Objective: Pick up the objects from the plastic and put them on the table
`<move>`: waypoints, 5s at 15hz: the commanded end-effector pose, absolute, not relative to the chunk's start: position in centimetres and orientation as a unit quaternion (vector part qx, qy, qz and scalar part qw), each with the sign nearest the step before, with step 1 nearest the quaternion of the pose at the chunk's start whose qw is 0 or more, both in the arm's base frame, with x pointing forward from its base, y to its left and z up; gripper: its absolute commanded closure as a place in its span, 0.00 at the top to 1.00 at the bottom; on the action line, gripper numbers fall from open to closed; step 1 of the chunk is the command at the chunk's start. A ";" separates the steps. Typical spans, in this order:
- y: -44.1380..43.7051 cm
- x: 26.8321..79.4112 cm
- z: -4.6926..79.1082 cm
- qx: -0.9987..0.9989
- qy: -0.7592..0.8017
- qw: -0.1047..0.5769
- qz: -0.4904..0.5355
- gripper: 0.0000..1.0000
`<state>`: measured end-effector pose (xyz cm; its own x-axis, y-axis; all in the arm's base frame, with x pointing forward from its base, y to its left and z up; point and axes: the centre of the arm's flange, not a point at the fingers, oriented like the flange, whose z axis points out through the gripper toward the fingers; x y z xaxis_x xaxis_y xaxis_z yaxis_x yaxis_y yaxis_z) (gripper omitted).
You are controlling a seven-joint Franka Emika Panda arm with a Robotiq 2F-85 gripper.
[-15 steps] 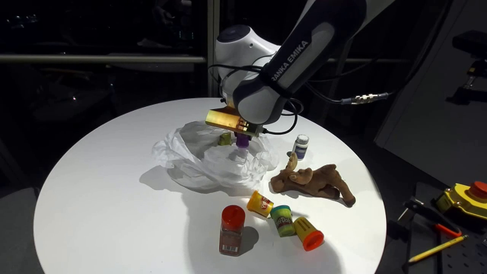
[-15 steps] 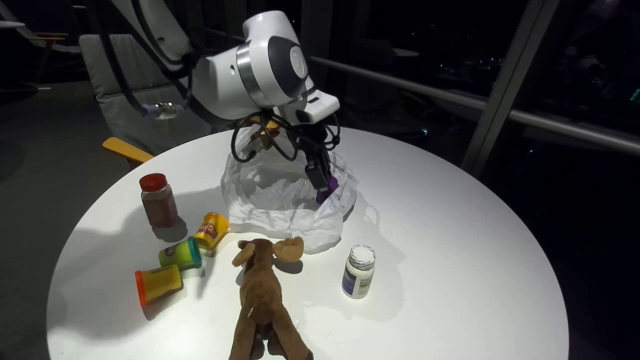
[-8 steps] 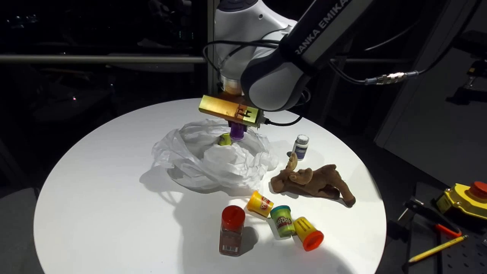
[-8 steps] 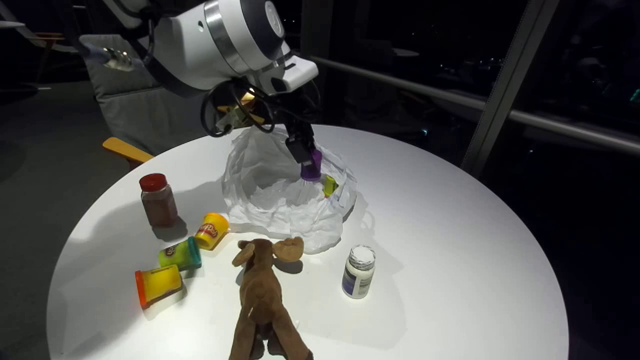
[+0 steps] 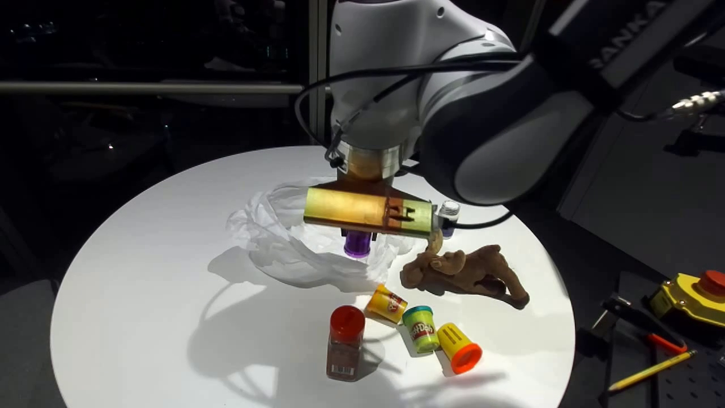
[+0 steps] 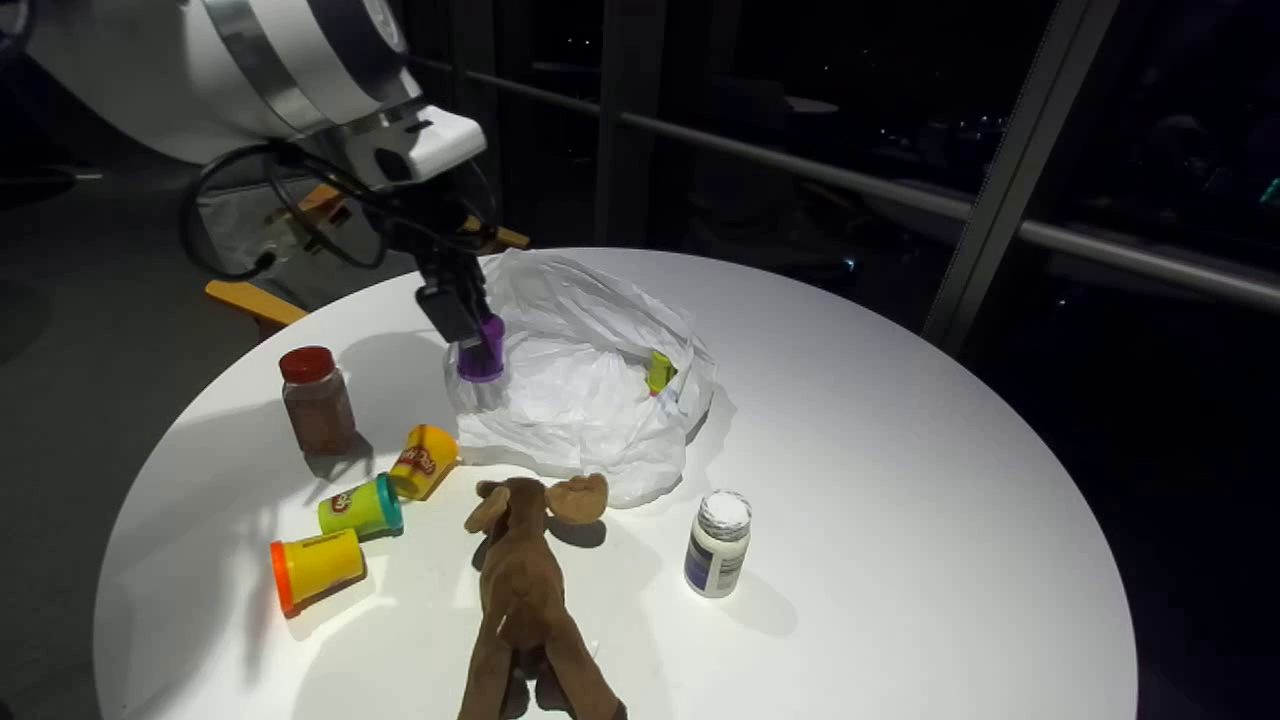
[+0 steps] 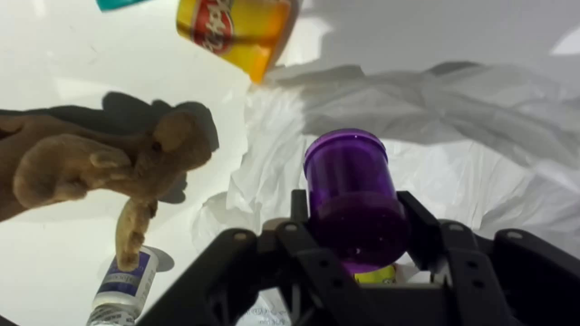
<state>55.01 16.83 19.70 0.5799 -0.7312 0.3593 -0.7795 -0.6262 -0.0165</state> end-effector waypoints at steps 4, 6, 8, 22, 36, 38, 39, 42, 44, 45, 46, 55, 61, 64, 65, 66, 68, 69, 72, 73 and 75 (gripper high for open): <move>21.4 46.1 20.7 0.906 -0.381 0.061 0.176 0.25; 22.0 45.2 20.1 0.911 -0.374 0.058 0.164 0.25; 22.4 44.7 19.2 0.915 -0.371 0.060 0.146 0.25; 21.6 44.6 15.8 0.915 -0.383 0.064 0.110 0.90; 10.6 59.1 22.9 0.846 -0.504 0.059 0.162 1.00; 8.9 61.3 21.6 0.850 -0.499 0.066 0.154 1.00; 8.3 62.3 20.8 0.854 -0.494 0.069 0.147 1.00; 8.9 64.4 18.2 0.874 -0.467 0.055 0.118 1.00; 9.9 65.5 16.9 0.884 -0.449 0.057 0.118 1.00; 10.3 66.1 16.1 0.885 -0.445 0.064 0.123 1.00; 10.8 66.6 15.6 0.885 -0.441 0.070 0.130 1.00; 13.7 69.0 12.6 0.886 -0.401 0.156 0.173 1.00; 13.0 70.1 13.0 0.875 -0.420 0.150 0.187 1.00; 12.5 70.5 12.6 0.867 -0.434 0.155 0.189 1.00; 12.3 70.6 12.4 0.864 -0.439 0.158 0.188 1.00; 7.8 71.5 12.6 0.860 -0.444 0.165 0.188 1.00; 5.4 71.8 12.6 0.853 -0.453 0.179 0.186 1.00; 4.0 71.6 12.9 0.849 -0.458 0.183 0.187 1.00; -0.1 71.7 12.8 0.842 -0.471 0.193 0.179 1.00; -0.7 71.6 13.1 0.845 -0.470 0.186 0.172 1.00; -1.4 71.8 12.7 0.849 -0.467 0.181 0.168 1.00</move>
<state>70.63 -0.85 12.42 0.4909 -0.7330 0.4709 -0.8642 -0.4782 0.1565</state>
